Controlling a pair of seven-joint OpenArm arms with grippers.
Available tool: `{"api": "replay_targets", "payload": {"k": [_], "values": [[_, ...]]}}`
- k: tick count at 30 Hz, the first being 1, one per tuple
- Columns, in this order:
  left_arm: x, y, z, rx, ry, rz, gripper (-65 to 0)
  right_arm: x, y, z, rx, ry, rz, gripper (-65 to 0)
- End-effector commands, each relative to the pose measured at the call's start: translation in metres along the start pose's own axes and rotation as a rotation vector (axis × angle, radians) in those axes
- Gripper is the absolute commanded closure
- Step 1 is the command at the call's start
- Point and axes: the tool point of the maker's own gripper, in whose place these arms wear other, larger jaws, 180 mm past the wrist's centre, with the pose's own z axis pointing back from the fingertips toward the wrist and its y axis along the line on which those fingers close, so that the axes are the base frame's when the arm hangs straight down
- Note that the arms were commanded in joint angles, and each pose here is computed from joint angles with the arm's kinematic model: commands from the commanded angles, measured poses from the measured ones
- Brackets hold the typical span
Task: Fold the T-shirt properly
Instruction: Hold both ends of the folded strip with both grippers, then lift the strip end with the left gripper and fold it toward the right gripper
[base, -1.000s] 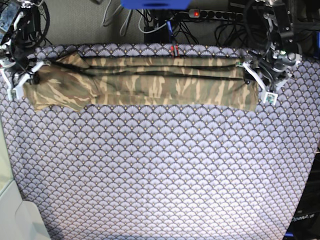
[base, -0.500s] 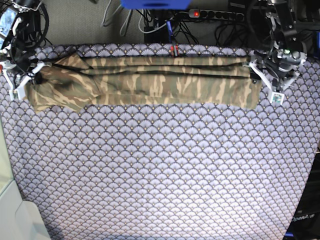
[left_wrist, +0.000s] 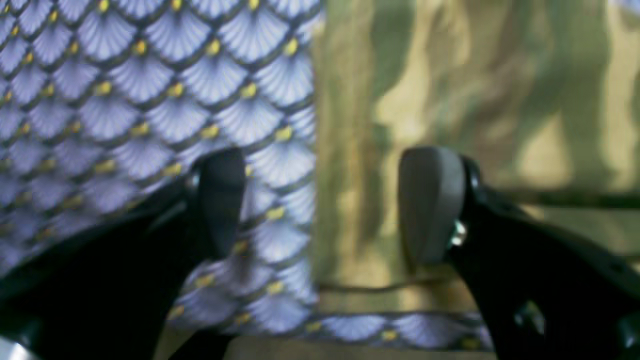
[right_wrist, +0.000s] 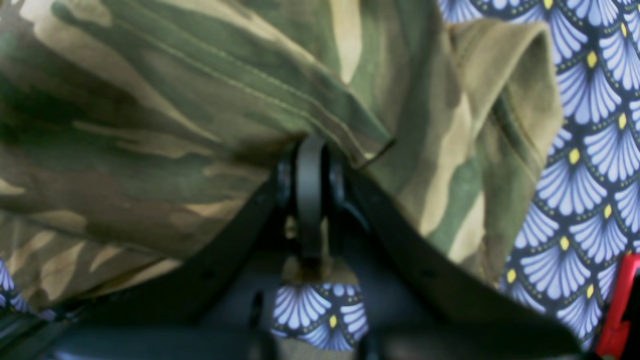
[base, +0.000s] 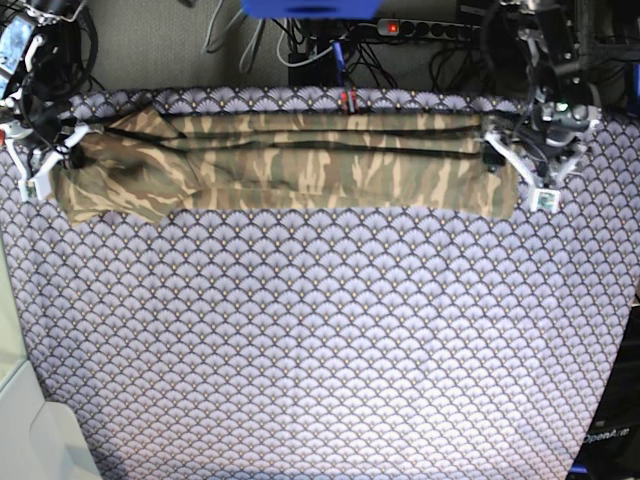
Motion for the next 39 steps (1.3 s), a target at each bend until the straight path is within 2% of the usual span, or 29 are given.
{"api": "replay_targets", "payload": {"k": [1,13,16,21,22,24,26,30,36,39], "values": [[0.002,0.002,0.001,0.002,-0.008,-0.001,-47.7,0.009,-0.004,0.003,-0.007,-0.023,0.011,0.0],[-0.028,-0.016,-0.018,-0.05,0.073,0.063,-46.7,0.009,-0.005,0.003,-0.008,-0.023,0.012,0.0],[-0.028,-0.017,-0.017,-0.051,0.075,0.059,-35.1,0.01,-0.005,0.003,-0.008,-0.026,0.012,0.0],[-0.026,-0.017,-0.017,-0.051,0.07,0.06,-2.9,0.011,-0.005,0.003,-0.008,-0.026,0.013,0.0],[-0.025,-0.018,-0.017,-0.052,0.067,0.06,0.0,0.012,-0.005,0.003,-0.008,-0.028,0.013,0.0],[-0.022,-0.022,-0.016,-0.057,0.059,0.067,-2.0,0.012,-0.005,0.003,-0.008,-0.028,0.013,0.0],[-0.015,-0.023,-0.013,-0.055,0.036,0.065,-0.3,0.012,-0.005,0.003,-0.008,-0.028,0.013,0.0],[0.018,-0.037,0.001,-0.063,-0.061,0.047,-0.6,0.01,-0.005,0.003,-0.008,-0.026,0.012,0.0],[0.073,-0.102,0.031,-0.172,-0.223,-0.073,-0.6,0.011,-0.005,0.003,-0.008,-0.025,0.013,0.0],[0.076,-0.139,0.034,-0.254,-0.196,-0.142,-0.5,0.011,-0.005,0.003,-0.008,-0.025,0.013,0.0]]}}
